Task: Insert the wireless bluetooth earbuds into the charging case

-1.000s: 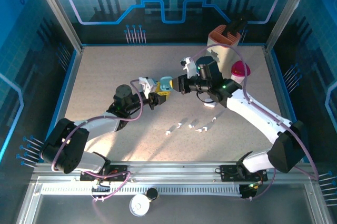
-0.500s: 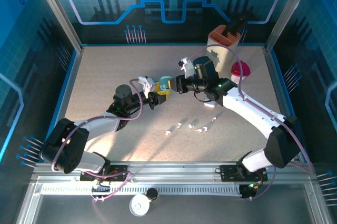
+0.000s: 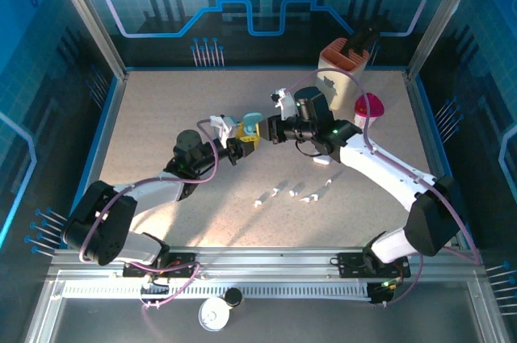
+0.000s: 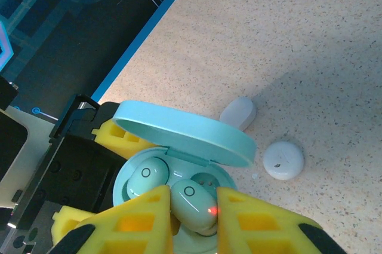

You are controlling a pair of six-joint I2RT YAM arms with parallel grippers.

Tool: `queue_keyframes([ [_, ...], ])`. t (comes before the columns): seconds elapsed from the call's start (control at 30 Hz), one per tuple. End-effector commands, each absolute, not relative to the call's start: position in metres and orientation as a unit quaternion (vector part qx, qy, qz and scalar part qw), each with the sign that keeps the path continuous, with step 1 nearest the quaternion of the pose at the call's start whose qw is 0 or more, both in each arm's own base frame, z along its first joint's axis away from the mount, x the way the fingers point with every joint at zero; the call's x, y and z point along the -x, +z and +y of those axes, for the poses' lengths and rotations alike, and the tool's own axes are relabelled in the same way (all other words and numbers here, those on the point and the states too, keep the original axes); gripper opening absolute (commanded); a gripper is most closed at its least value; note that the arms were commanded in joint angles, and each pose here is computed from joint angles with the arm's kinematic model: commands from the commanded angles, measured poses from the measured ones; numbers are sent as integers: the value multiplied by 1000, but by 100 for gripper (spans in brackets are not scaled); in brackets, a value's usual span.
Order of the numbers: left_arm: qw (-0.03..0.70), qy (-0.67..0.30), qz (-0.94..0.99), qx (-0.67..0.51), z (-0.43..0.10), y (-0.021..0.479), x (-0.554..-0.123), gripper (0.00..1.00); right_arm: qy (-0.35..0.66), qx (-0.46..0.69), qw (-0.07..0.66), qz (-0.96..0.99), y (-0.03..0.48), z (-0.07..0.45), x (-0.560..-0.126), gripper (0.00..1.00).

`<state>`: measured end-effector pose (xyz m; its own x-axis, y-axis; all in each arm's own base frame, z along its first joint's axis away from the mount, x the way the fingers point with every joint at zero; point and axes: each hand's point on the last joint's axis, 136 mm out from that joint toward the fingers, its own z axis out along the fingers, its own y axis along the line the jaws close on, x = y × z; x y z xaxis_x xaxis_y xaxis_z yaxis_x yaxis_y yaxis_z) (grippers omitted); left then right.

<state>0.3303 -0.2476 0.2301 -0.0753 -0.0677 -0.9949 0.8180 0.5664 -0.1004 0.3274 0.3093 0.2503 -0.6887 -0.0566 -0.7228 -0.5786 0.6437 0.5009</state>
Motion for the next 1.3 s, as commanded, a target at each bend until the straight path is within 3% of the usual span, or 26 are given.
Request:
queue_keyframes([
  [0.0,643,-362,610,-289,-250,253,-335,36,389,193,330,838,245,318,-322,20],
  [0.1,644,-364,608,-289,-250,254,-334,36,383,185,328,843,239,316,-323,21],
  [0.33,647,-368,601,-292,-250,258,-330,36,378,164,344,844,249,310,-328,44],
  [0.5,648,-366,600,-293,-249,256,-329,36,375,170,378,829,276,301,-326,52],
  [0.8,646,-340,591,-342,-251,238,-321,37,385,172,406,811,307,299,-338,59],
  [1.03,654,-331,574,-366,-253,242,-317,39,339,152,357,857,282,301,-359,58],
  [1.27,660,-351,577,-329,-250,256,-322,37,333,168,330,867,270,298,-344,61],
])
